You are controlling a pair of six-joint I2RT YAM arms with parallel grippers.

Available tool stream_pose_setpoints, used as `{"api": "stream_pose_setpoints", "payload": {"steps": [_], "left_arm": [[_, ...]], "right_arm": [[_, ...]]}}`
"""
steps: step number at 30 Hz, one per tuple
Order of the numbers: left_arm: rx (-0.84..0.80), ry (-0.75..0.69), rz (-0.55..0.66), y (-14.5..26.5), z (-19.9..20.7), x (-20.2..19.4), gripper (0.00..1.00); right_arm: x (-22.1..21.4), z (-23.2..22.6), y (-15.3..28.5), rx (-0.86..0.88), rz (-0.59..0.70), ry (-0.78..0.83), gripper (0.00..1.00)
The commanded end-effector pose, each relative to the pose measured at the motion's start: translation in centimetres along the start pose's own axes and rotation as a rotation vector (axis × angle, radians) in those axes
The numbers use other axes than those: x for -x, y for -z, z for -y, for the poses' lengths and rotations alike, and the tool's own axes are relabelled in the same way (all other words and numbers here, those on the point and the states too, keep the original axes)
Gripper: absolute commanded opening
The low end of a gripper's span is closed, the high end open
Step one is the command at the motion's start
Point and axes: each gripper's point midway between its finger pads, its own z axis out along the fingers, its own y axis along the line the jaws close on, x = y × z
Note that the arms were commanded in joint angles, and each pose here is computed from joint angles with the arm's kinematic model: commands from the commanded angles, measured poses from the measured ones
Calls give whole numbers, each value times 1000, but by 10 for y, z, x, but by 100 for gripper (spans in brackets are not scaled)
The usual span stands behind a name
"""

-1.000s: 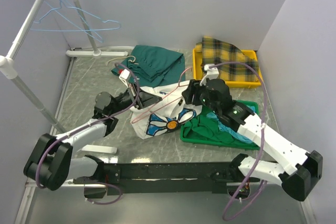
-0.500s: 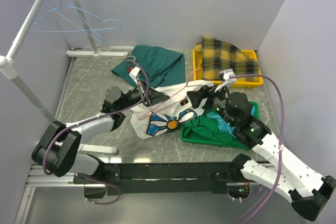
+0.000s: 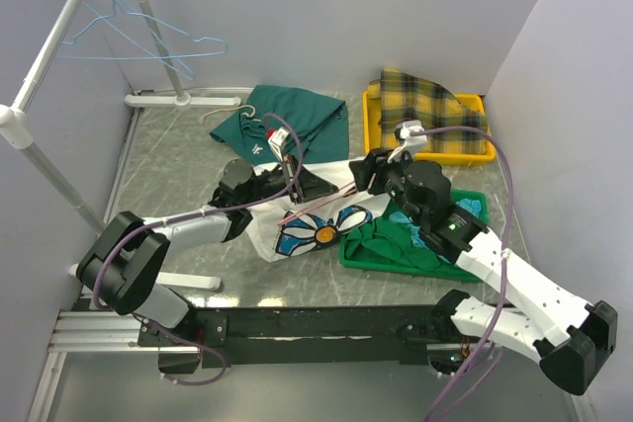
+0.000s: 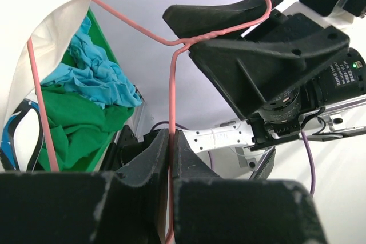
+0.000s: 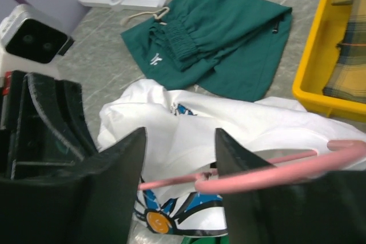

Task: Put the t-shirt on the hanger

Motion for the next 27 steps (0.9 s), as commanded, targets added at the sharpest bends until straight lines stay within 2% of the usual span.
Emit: {"api": "stream_pose_setpoints", "payload": {"steps": [1,5,7,8,9,11,12,13,15,17,21,25,27], "left_arm": [[-70,-88,17,-12,23,8,1],[-56,-88,10,-14,21,4,1],[-47,-98,16,-14,21,6,1],[-27,-92,13,-14,17,5,3],[-13,-99,12,-14,14,5,17],[-5,-120,19,-12,18,7,33],[25,-127,16,-11,13,6,47],[22,-152,28,-10,22,9,54],[100,-174,42,-5,13,12,67],[125,-217,79,3,26,22,74],[291,-284,192,29,20,45,75],[556,-290,257,59,-12,58,62],[671,-295,201,71,-36,48,54]], "right_arm": [[20,7,-10,-55,96,-25,52],[17,16,-10,-95,117,-30,19],[14,19,-11,-109,120,-27,10],[15,20,-11,-111,122,-28,1],[13,21,-11,-115,120,-23,0],[12,24,-10,-129,124,-20,0],[12,25,-10,-130,126,-19,0],[12,25,-9,-132,130,-19,0],[9,27,-9,-134,130,-11,0],[8,29,-8,-139,130,-6,0],[5,31,-3,-140,137,-7,0],[7,32,7,-123,172,-20,0],[5,33,9,-115,179,-26,0]]}}
